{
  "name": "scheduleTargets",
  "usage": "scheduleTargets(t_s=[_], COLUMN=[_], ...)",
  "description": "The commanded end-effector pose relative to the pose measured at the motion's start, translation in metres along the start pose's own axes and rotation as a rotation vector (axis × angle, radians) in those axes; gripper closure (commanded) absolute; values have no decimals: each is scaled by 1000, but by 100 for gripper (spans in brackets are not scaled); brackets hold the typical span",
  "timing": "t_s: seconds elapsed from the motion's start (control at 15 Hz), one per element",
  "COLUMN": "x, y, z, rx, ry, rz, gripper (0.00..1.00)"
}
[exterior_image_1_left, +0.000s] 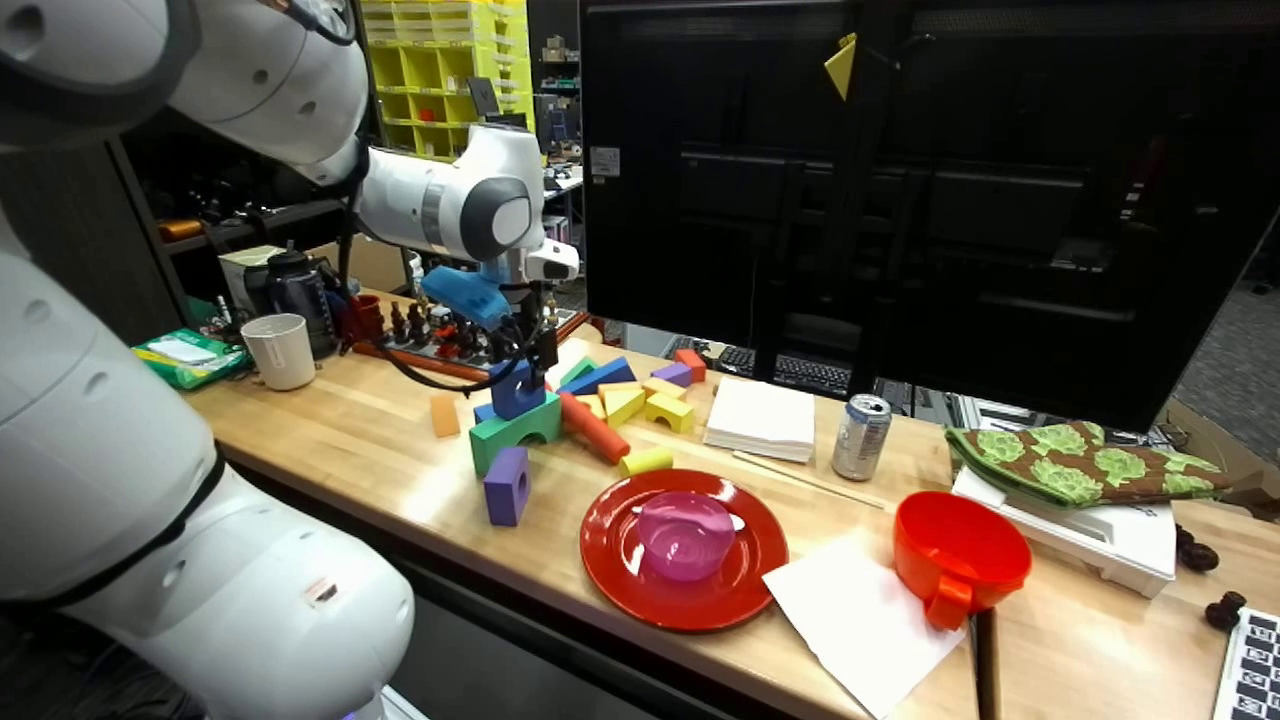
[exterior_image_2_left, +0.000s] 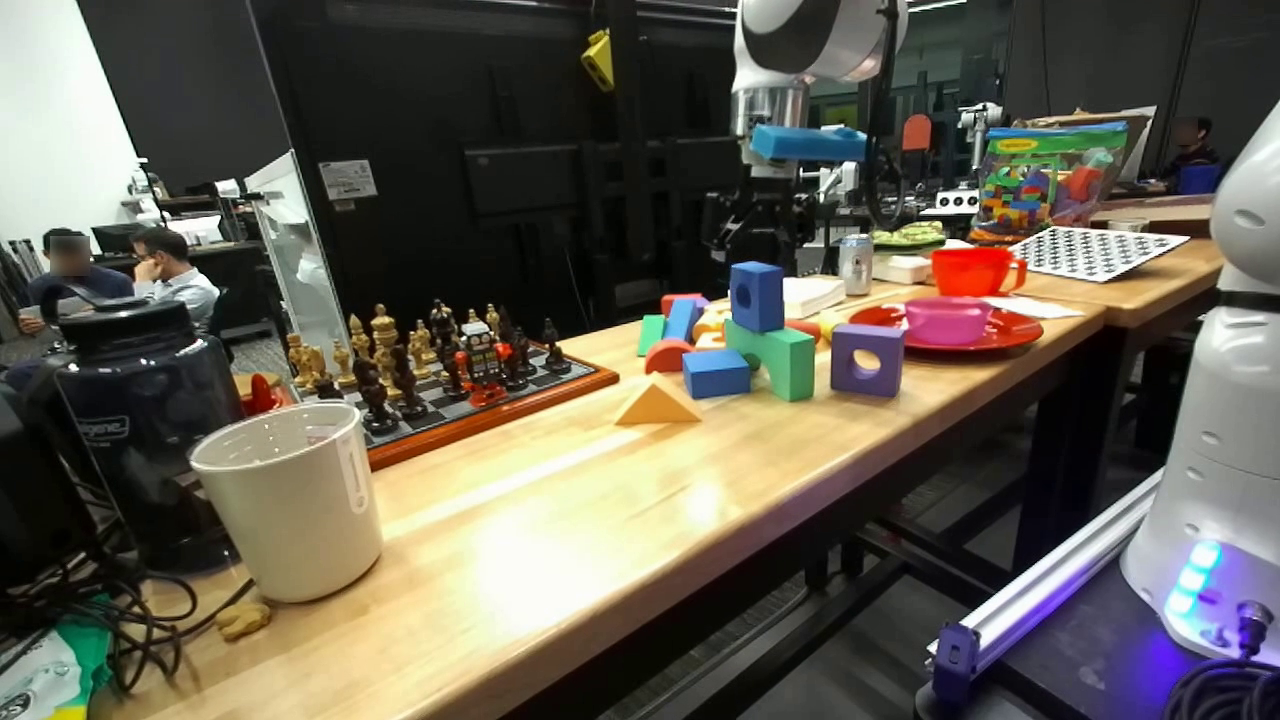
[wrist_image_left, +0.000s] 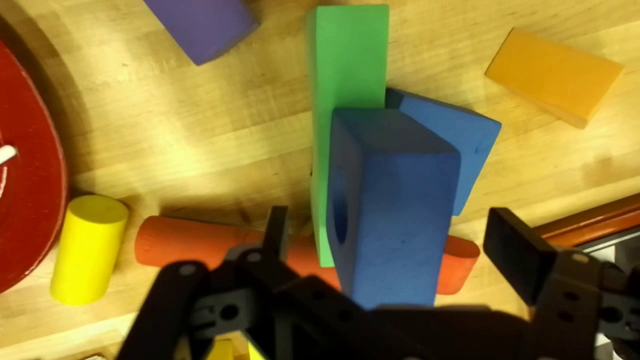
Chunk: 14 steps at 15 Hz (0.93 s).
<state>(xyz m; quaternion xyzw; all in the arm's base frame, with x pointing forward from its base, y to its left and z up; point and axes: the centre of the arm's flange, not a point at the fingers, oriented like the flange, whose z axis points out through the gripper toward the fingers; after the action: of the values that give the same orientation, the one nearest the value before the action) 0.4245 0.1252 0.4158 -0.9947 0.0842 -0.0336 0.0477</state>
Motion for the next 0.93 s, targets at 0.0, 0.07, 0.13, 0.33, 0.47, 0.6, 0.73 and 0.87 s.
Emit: scheduleTargets(t_s=[0.0,0.07,0.13,0.33,0.47,0.6,0.73,0.87], x=[-35,-44,-55,-90,-114,-134,-153,-170], y=[-2,-4,-7,-16,-25,-33,-41,-46], z=[-25,-32,-38,-55,-62,-62,-57,-50], rx=[9,9,7,-16,-33,-50,-80,-99], ry=[40,53,66,105,127,122,100,85], rz=[-20,-24,-27,-31,-40,-87,-160,-247], gripper=[0,0,0,0,0,0,0,0])
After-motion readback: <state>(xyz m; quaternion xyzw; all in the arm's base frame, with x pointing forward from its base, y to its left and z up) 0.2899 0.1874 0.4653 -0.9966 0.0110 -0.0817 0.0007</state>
